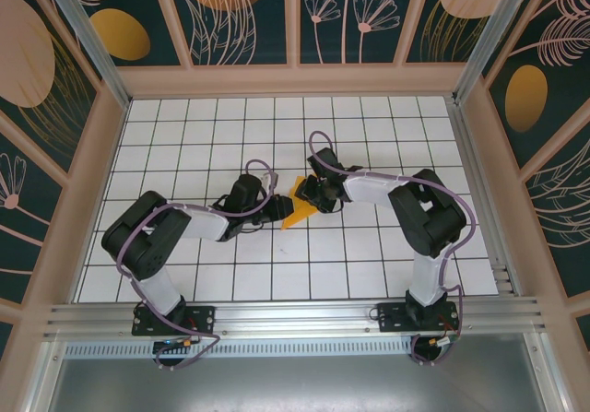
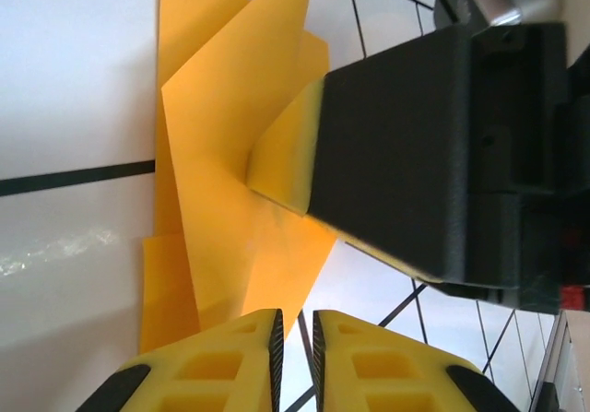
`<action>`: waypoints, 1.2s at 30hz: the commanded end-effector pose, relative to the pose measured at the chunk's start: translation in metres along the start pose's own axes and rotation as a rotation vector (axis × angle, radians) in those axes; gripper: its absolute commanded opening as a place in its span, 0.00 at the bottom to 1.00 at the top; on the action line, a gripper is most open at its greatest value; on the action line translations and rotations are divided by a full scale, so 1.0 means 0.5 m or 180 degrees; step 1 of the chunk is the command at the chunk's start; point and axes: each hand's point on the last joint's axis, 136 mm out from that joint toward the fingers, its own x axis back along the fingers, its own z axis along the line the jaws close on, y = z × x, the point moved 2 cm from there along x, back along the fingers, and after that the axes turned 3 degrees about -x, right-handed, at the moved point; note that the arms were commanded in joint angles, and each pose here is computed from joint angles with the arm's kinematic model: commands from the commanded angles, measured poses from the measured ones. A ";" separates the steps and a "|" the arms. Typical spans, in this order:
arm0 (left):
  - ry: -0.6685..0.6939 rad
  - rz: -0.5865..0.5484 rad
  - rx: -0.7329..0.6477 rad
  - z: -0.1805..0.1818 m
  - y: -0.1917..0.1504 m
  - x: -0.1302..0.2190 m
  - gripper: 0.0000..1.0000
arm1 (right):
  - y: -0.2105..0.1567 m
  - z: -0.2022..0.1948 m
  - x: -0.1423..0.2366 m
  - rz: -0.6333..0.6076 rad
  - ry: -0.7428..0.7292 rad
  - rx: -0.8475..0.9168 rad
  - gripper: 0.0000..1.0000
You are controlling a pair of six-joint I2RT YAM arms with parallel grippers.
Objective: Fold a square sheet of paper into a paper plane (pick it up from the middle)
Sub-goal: Fourth fold the wing at the center of the table.
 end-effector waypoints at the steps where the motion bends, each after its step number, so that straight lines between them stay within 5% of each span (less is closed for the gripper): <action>1: -0.0063 0.0055 0.0008 -0.006 0.003 -0.016 0.19 | -0.045 -0.207 -0.076 0.0214 -0.1116 -0.0117 0.48; 36: 0.0277 0.0159 0.0123 0.047 -0.017 -0.035 0.18 | -0.053 -0.224 -0.088 0.0277 -0.1237 -0.0101 0.46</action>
